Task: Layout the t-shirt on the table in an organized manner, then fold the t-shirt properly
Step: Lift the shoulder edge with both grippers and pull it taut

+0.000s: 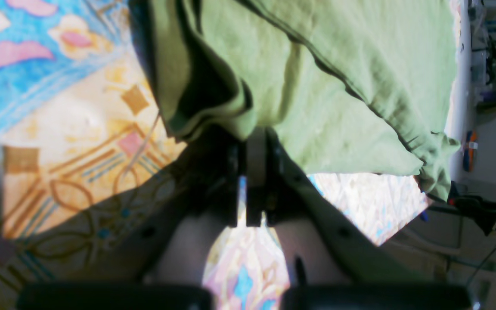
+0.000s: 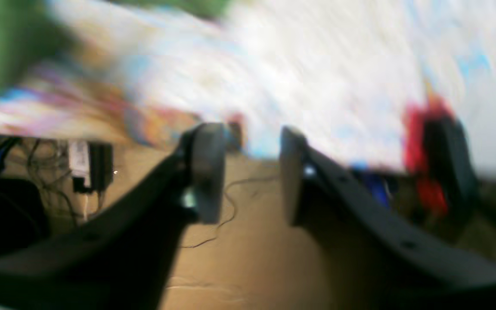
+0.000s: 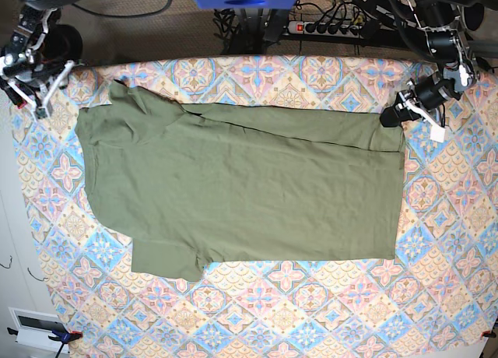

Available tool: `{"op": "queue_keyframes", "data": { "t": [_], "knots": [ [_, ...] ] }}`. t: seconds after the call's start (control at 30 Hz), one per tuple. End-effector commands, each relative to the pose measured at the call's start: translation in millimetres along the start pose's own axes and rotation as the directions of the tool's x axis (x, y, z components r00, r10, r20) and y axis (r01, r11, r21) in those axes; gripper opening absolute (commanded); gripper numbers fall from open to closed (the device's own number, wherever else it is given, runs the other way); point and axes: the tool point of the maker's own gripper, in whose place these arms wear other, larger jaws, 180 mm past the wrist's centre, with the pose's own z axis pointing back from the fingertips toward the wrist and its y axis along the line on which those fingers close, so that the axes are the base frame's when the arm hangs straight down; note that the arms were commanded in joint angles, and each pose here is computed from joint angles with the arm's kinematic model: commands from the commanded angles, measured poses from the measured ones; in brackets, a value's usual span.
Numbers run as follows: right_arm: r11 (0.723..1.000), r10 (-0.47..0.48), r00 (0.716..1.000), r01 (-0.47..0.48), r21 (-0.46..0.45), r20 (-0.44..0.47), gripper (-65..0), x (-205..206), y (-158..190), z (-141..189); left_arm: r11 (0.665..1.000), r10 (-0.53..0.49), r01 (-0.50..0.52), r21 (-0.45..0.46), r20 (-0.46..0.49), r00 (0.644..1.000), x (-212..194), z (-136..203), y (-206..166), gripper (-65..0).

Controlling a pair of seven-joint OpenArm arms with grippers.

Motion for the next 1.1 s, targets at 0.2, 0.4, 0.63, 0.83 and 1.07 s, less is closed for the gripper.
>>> {"op": "queue_keyframes", "data": {
  "t": [0.2,0.4,0.63,0.83,1.07],
  "knots": [
    [0.986,-0.08,0.987,0.057,0.158,0.14,-35.8,26,22,4,0.997,-0.009,0.02,0.074,-0.146,0.989,-27,10,18,-65.0],
    [0.961,-0.034,0.985,-0.013,0.275,0.168,-35.7,41,61,-1,0.994,-0.015,0.032,0.104,-0.163,0.987,-28,22,27,-65.0],
    [0.946,0.003,0.987,-0.054,0.319,0.16,-35.4,43,81,-5,0.993,-0.009,0.029,0.113,-0.174,0.985,-34,26,30,-65.0],
    [0.946,0.002,0.986,-0.056,0.321,0.165,-35.4,44,82,-4,0.993,-0.006,0.026,0.113,-0.176,0.984,-36,26,31,-65.0],
    [0.896,-0.085,0.962,-0.039,0.442,0.258,-35.4,65,102,10,0.993,-0.008,0.028,0.113,-0.175,0.984,-35,25,30,-65.0]
  ]
}}
